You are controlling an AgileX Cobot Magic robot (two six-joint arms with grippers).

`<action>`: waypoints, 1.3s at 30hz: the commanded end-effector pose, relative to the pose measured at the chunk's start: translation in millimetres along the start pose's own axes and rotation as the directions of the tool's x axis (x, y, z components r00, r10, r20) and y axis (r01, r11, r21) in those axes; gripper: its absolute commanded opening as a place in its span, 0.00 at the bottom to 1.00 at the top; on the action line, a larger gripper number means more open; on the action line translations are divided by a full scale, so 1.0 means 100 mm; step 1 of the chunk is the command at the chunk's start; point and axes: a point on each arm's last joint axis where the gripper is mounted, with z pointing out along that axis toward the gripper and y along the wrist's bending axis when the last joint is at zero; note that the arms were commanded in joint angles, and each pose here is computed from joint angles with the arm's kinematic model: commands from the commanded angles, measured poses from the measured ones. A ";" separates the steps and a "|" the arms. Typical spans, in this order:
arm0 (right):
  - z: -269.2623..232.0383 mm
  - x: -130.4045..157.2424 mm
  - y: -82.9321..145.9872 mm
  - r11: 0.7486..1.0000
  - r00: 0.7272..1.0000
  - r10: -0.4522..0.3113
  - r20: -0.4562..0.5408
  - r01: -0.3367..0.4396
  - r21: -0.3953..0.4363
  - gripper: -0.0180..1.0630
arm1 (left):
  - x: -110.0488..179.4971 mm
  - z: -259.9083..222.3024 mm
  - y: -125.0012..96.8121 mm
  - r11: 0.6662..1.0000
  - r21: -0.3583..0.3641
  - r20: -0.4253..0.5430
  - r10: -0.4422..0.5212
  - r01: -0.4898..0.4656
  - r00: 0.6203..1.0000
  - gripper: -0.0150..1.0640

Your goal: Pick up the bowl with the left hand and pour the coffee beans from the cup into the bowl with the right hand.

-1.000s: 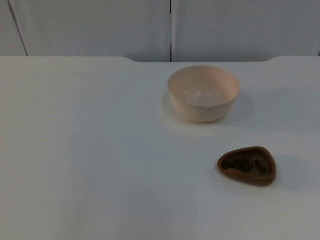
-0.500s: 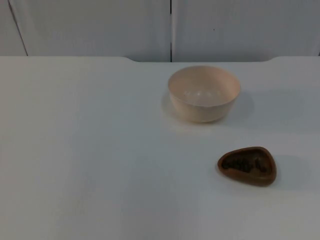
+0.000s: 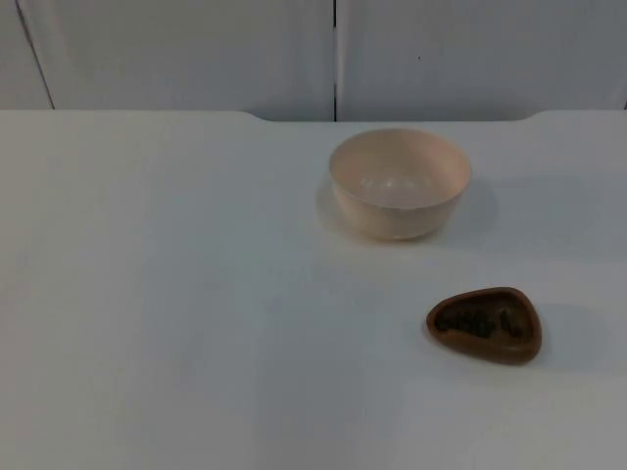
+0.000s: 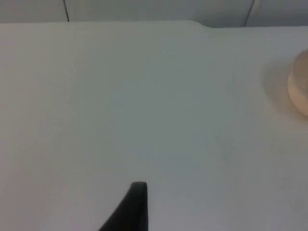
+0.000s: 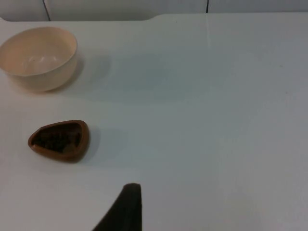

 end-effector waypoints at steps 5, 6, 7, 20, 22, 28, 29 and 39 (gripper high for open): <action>0.00 0.00 0.00 1.000 1.000 0.000 0.007 0.000 0.009 0.99 | -0.31 0.07 -0.08 0.996 0.089 0.036 0.014 -0.017 0.999 0.99; 0.00 0.00 0.00 1.000 1.000 0.000 0.007 0.000 0.009 0.99 | -0.35 0.09 -0.09 0.994 0.107 0.039 0.019 -0.023 0.999 0.99; 0.00 0.00 0.00 1.000 1.000 0.000 0.007 0.000 0.009 0.99 | -0.35 0.09 -0.09 0.994 0.107 0.039 0.019 -0.023 0.999 0.99; 0.00 0.00 0.00 1.000 1.000 0.000 0.007 0.000 0.009 0.99 | -0.61 0.41 -0.15 0.975 0.219 0.006 0.032 -0.032 0.999 0.99; 0.00 0.00 0.00 1.000 1.000 0.000 0.007 0.000 0.009 0.99 | -0.65 0.48 -0.16 0.971 0.237 -0.001 0.038 -0.036 0.999 0.99; 0.00 0.00 0.00 1.000 1.000 0.000 0.007 0.000 0.009 0.99 | -0.73 0.66 -0.33 0.950 0.301 -0.029 0.091 -0.078 0.995 0.99; 0.00 0.00 0.00 1.000 1.000 0.000 0.007 0.000 0.009 0.99 | -0.73 0.66 -0.33 0.950 0.301 -0.029 0.091 -0.078 0.995 0.99; 0.00 0.00 0.00 1.000 1.000 0.000 0.007 0.000 0.009 0.99 | -0.82 1.06 -0.82 0.889 0.423 -0.088 0.231 -0.174 0.969 0.99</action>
